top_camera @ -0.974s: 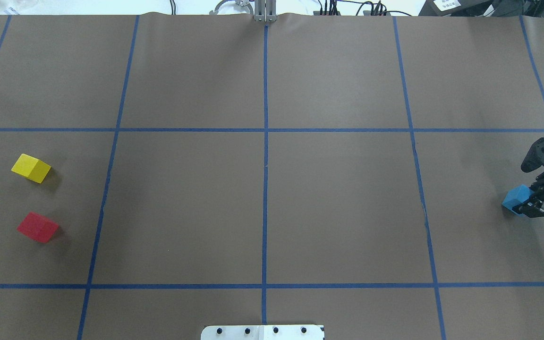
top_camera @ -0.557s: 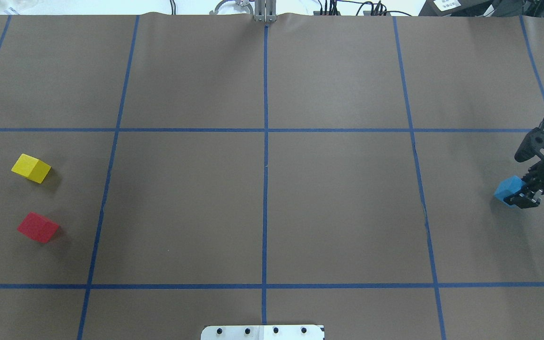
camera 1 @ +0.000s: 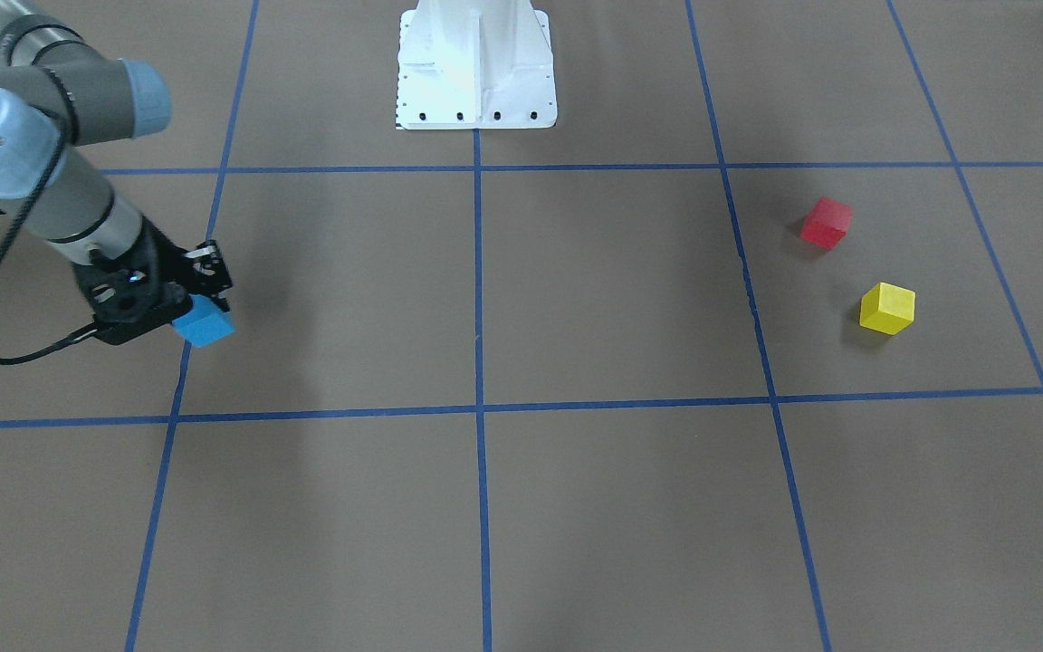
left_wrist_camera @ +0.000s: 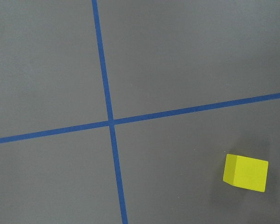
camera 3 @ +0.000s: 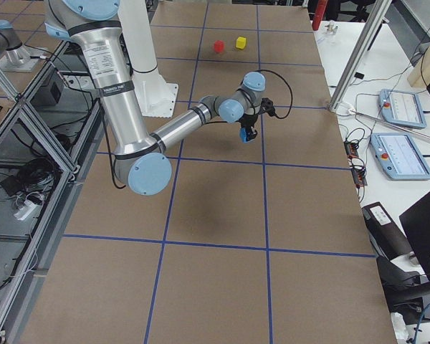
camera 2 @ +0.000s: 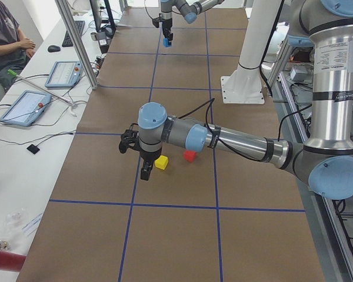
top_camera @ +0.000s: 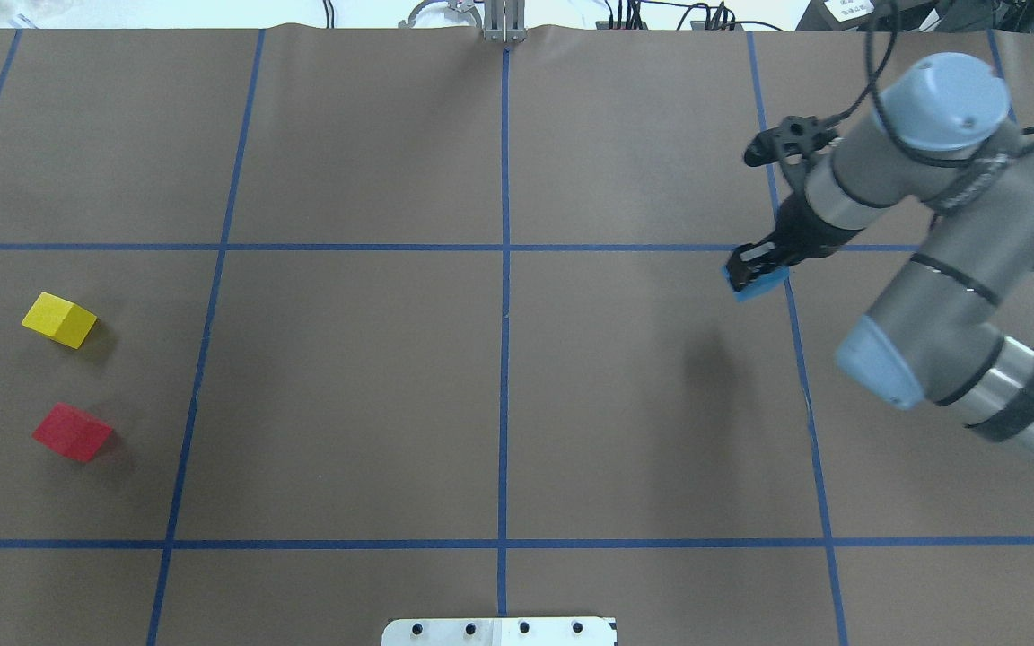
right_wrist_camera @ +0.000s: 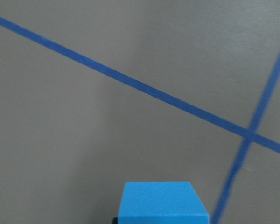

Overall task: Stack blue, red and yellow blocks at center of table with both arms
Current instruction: 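Carry the blue cube with the right gripper to the table center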

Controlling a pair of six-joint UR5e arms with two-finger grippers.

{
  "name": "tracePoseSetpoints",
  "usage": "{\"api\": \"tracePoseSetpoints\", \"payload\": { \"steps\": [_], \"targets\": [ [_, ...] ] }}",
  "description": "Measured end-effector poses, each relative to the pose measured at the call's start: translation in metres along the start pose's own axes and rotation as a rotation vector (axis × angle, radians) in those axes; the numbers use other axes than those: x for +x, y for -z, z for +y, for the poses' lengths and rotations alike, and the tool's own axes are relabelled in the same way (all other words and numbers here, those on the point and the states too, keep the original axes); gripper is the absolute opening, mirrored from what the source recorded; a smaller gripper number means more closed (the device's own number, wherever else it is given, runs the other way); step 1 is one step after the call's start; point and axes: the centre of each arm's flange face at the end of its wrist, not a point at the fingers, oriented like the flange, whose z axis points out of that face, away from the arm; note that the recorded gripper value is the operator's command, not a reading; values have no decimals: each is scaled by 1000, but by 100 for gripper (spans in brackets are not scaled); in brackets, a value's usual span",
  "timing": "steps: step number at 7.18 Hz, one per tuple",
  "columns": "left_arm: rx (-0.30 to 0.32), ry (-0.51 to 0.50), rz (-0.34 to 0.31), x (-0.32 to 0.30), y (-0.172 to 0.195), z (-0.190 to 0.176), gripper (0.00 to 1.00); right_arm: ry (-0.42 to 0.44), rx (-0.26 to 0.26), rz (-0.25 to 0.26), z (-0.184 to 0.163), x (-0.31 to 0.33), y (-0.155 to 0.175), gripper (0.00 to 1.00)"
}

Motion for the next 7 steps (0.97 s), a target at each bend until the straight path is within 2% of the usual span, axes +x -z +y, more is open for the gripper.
{"api": "tracePoseSetpoints", "payload": {
  "steps": [1, 2, 3, 6, 7],
  "targets": [
    [1, -1, 0, 1, 0, 0, 100, -133, 14, -16, -22, -80, -15, 0],
    [1, -2, 1, 1, 0, -1, 100, -231, 16, -21, -40, -142, -32, 0],
    [2, -3, 1, 2, 1, 0, 100, -285, 20, -10, -56, -186, -51, 0],
    [5, -6, 2, 3, 2, 0, 100, -307, 35, -7, -73, -227, -86, 0],
    [6, -7, 2, 3, 3, -1, 100, -311, 33, -5, -74, -229, -90, 32]
  ]
}}
